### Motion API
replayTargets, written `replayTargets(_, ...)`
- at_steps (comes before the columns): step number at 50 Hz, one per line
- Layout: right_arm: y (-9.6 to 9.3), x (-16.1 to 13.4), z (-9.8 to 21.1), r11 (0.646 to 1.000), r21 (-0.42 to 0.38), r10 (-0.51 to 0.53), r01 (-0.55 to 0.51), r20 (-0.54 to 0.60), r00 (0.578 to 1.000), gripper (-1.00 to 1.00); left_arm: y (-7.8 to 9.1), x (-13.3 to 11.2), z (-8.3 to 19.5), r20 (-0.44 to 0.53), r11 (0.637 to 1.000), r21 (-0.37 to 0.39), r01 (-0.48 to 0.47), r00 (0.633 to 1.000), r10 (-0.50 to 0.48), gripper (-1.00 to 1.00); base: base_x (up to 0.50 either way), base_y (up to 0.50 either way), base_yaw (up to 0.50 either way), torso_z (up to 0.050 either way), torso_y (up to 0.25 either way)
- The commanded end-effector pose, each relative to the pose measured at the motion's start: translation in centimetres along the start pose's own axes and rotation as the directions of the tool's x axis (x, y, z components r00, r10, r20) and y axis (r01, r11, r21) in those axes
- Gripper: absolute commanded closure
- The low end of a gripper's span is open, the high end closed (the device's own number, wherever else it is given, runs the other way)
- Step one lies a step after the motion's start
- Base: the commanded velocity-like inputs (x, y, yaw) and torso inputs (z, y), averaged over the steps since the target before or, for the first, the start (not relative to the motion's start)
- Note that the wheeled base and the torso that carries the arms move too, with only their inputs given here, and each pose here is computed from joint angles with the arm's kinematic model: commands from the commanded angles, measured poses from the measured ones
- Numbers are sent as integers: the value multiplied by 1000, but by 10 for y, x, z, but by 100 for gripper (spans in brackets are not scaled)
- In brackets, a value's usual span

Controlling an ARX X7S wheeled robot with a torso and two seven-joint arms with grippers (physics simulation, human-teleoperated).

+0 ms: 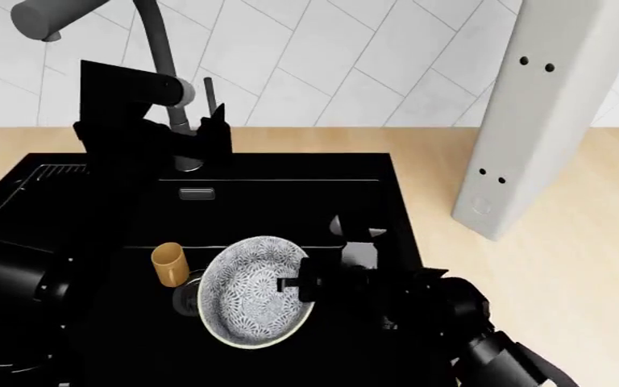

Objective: Pick the cup and bowl from the sink and place them on the counter for drying.

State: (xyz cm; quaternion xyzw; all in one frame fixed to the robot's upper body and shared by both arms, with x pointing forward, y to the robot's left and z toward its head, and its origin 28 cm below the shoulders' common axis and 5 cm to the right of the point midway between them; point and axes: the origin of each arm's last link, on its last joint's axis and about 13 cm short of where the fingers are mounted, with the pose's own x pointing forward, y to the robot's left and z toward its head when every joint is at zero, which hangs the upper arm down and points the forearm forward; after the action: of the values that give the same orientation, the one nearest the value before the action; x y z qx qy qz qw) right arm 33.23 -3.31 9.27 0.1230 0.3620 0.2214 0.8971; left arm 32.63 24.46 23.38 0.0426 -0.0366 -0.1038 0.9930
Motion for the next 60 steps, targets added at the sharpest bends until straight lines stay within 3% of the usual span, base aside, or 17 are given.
replayTargets(1, 16, -32, 16, 999, -34, 25, -22, 99, 995, 100, -4, 2, 2, 6, 1000, -8, 5, 1000, -5, -100, 0, 0, 0, 0, 0)
replayTargets(6, 24, -54, 23, 998, -57, 17, -10, 119, 993, 100, 2, 0, 3, 7, 1000, -8, 7, 1000, -7, -100, 0, 0, 0, 0, 0)
replayTargets(15, 42, -98, 39, 994, -109, 2, 18, 183, 983, 100, -5, 6, 0, 5, 1000, -12, 9, 1000, -9, -100, 0, 0, 0, 0, 0)
replayTargets(23, 44, -133, 36, 992, -108, -32, 58, 224, 974, 100, -4, 4, 5, 12, 1000, -14, 14, 1000, -14, -100, 0, 0, 0, 0, 0)
replayTargets(32, 39, -182, 17, 991, -81, -90, 111, 225, 970, 100, -2, 6, 7, 15, 1000, -15, 2, 1000, -1, -100, 0, 0, 0, 0, 0)
replayTargets(42, 42, -237, -1, 983, -29, -165, 183, 316, 934, 100, 1, 5, 7, 11, 1000, -11, 3, 1000, -3, -100, 0, 0, 0, 0, 0)
replayTargets(48, 37, -259, -18, 972, 9, -224, 233, 302, 927, 100, -2, 5, 5, 6, 1000, -11, 6, 1000, -6, -100, 0, 0, 0, 0, 0)
replayTargets(54, 31, -285, -28, 959, 48, -279, 279, 329, 902, 100, 0, 5, 5, 5, 1000, -12, 8, 1000, -8, -100, 0, 0, 0, 0, 0)
replayTargets(60, 26, -317, -38, 925, 101, -378, 368, 361, 852, 100, 0, 5, 4, 2, 1000, -11, 8, 1000, -8, -100, 0, 0, 0, 0, 0)
